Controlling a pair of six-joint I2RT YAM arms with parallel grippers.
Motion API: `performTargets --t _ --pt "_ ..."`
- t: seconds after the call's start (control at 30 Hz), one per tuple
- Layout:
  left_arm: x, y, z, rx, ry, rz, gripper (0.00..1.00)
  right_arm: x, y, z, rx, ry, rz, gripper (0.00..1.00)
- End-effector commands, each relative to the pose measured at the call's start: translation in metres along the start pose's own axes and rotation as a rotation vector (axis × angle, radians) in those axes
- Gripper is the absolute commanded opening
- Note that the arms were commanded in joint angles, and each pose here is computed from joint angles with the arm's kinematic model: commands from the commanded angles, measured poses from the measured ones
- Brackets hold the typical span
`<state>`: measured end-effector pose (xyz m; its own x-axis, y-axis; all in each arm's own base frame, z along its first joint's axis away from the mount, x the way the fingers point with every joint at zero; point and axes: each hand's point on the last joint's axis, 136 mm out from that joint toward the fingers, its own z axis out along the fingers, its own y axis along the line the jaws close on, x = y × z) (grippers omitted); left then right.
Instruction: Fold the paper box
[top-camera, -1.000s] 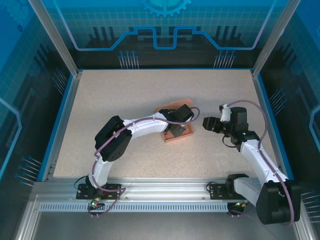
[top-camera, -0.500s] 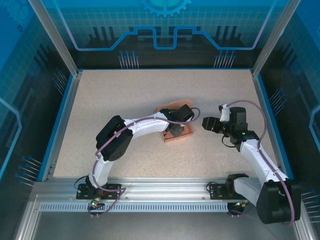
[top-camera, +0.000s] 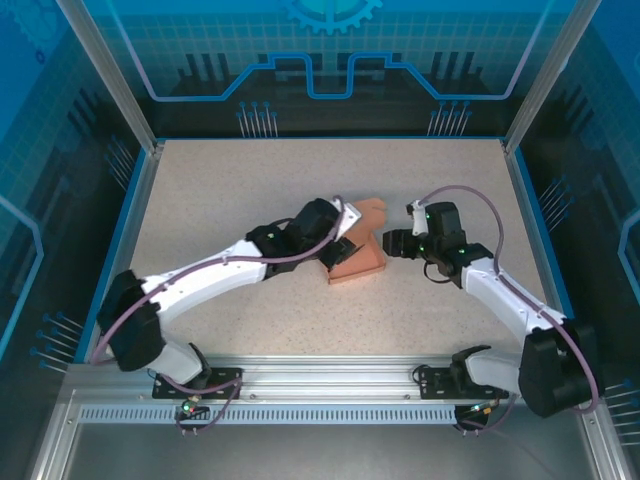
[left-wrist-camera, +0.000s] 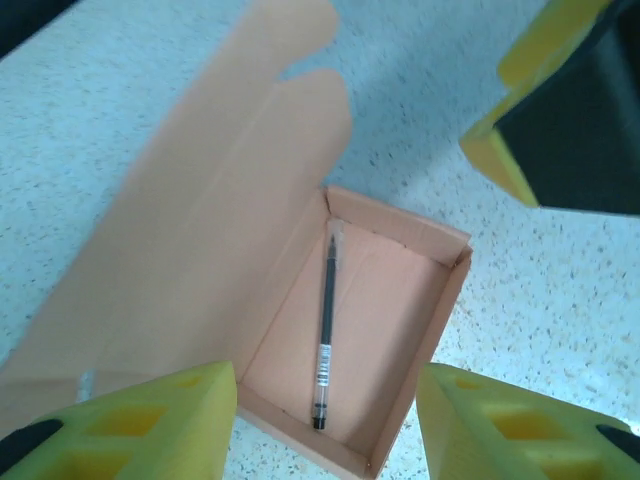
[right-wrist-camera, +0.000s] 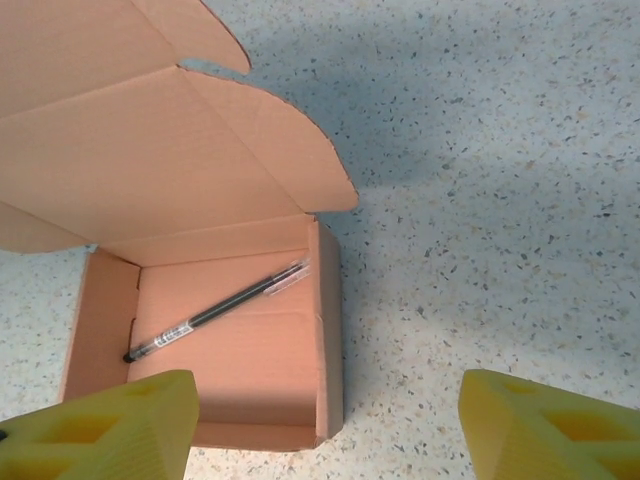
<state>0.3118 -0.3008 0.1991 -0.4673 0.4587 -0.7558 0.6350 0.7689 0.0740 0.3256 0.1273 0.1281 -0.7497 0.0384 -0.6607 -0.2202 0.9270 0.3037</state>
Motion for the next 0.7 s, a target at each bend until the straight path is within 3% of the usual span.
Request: performTargets --t 0.0,0.23,0.47,0.67 --pt "0.005 0.024 -0.012 -0.01 -0.078 -0.178 0.54 0.008 -0.001 0.016 0.002 0.055 0.009 0.7" --pt "0.025 0.079 -0.042 -0.03 -0.192 -0.468 0.64 0.034 0.019 0.049 -0.145 0.153 0.069 0.7" --pt "0.056 0.114 -0.037 -0.093 -0.158 -0.6 0.74 0.056 0.042 0.063 -0.248 0.201 0.1 0.68" --pt "0.07 0.125 -0.026 -0.091 -0.146 -0.637 0.77 0.063 0.058 0.066 -0.256 0.195 0.097 0.67"
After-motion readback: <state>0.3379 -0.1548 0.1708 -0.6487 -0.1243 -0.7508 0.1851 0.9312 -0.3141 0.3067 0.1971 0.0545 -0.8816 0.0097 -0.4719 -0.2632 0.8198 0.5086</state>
